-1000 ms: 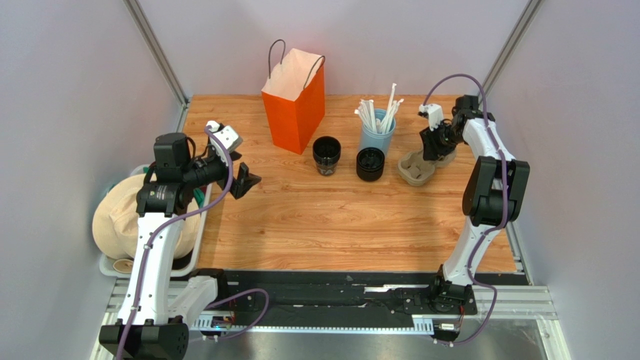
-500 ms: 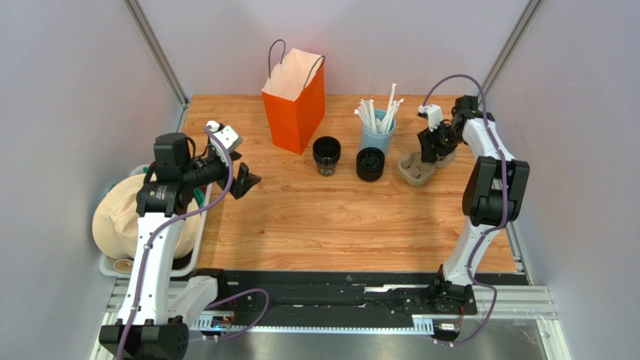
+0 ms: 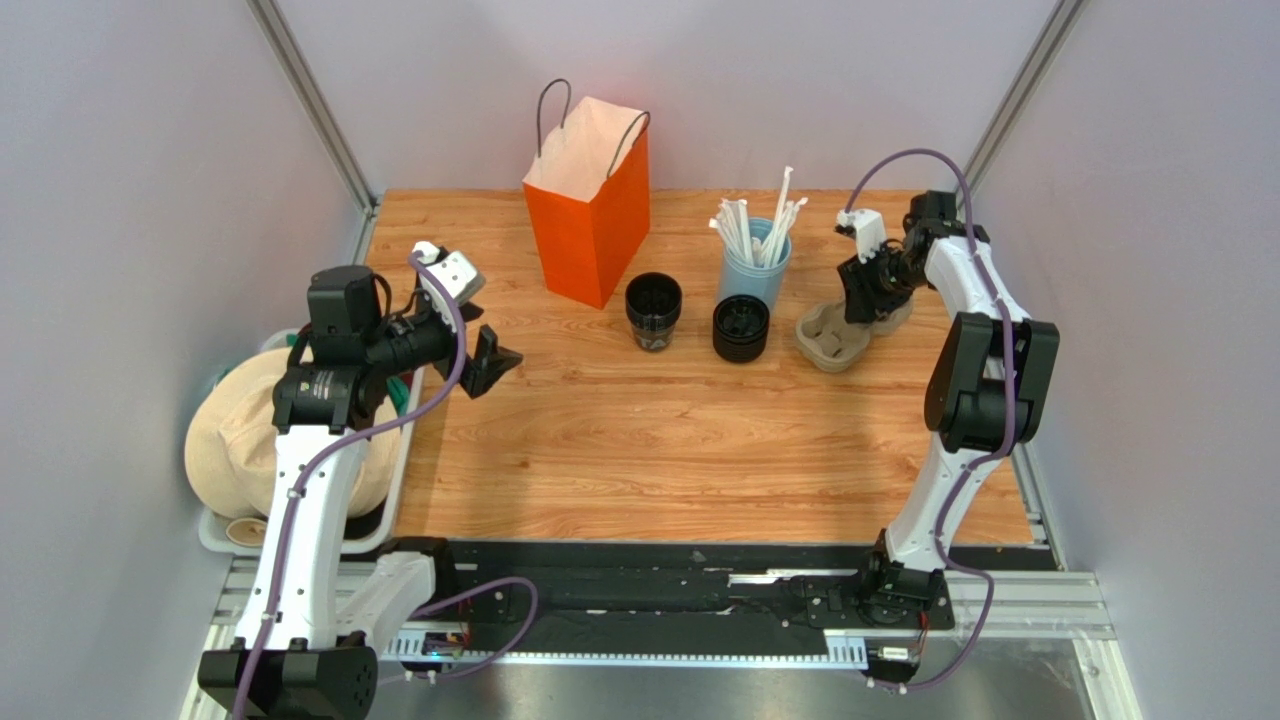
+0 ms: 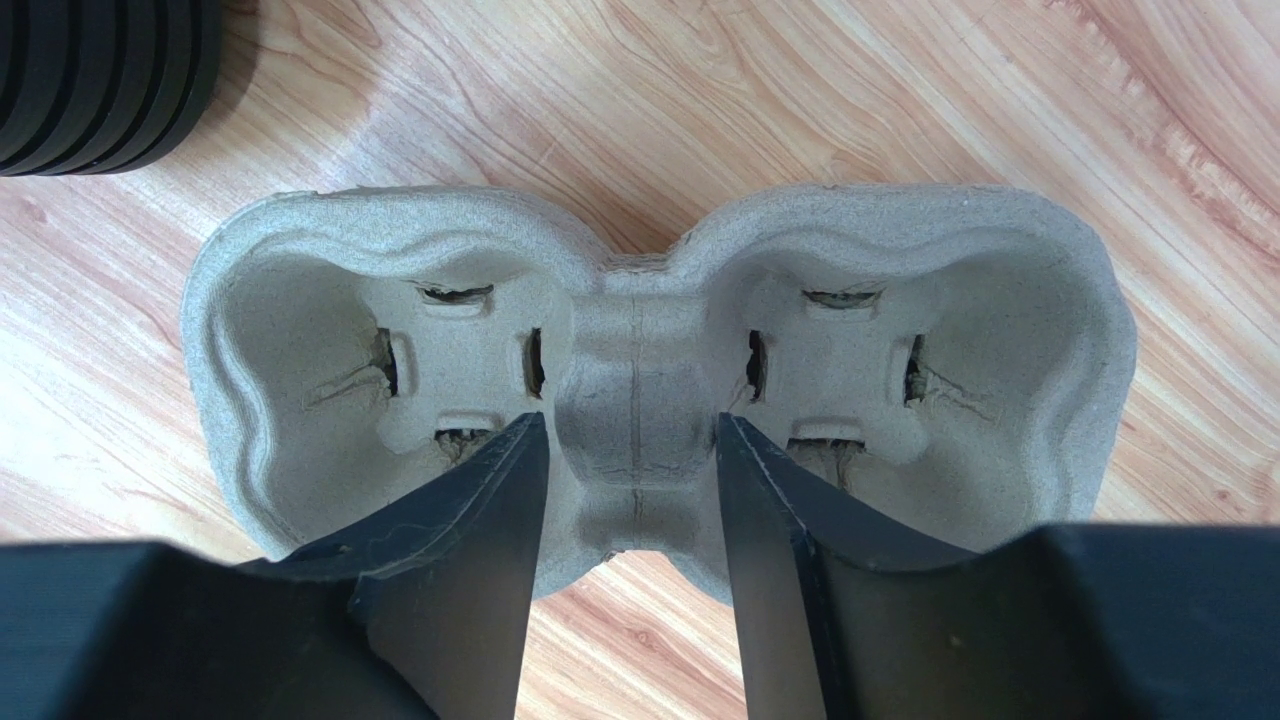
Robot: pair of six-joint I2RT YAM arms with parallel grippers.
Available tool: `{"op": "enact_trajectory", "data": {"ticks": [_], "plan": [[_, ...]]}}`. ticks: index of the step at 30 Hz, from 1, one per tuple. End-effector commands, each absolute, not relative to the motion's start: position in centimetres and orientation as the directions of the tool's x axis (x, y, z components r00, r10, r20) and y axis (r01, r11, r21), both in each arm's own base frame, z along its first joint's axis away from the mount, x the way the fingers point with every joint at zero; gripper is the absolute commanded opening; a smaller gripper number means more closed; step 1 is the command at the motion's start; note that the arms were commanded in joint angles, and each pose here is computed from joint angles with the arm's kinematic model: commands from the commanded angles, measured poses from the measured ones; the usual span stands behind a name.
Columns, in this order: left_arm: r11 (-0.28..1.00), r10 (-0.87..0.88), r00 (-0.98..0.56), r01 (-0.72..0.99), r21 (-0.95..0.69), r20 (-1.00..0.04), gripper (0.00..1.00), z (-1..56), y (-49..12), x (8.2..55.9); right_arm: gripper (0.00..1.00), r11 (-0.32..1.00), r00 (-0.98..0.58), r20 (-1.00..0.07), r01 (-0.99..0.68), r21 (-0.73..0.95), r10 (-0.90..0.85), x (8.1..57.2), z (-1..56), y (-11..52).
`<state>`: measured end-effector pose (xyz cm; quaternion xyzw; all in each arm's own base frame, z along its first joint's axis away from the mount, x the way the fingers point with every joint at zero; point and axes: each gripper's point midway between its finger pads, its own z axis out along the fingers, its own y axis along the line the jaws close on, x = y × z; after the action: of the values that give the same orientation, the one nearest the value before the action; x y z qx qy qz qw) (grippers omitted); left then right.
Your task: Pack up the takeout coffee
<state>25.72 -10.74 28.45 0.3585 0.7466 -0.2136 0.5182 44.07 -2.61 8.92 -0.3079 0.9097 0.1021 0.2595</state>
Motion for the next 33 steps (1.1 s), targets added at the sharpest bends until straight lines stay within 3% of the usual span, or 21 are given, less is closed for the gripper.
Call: {"op": "enact_trajectory", "data": {"ticks": [1,6,14,20,33], "plan": [[0.632,0.325,-0.163,0.771,0.085,-0.932,0.97,29.0,-11.0,25.7,0.48,0.781,-0.638,-0.565,-0.624,-0.020,-0.524,45.0,10.4,-2.5],[0.633,0.324,-0.163,0.770,0.085,-0.932,0.97,29.0,-10.9,25.7,0.54,0.780,-0.640,-0.563,-0.626,-0.011,-0.522,44.8,10.3,-2.4],[0.631,0.324,-0.164,0.772,0.084,-0.932,0.97,29.0,-11.0,25.6,0.52,0.784,-0.649,-0.554,-0.621,-0.010,-0.521,44.9,9.7,-2.6],[0.632,0.324,-0.167,0.771,0.081,-0.931,0.97,28.9,-10.9,25.7,0.49,0.785,-0.657,-0.544,-0.619,-0.006,-0.522,44.9,9.2,-2.7],[0.632,0.324,-0.167,0.771,0.081,-0.931,0.97,28.9,-10.9,25.8,0.31,0.786,-0.633,-0.573,-0.618,-0.031,-0.520,45.1,11.2,-2.6]]}}
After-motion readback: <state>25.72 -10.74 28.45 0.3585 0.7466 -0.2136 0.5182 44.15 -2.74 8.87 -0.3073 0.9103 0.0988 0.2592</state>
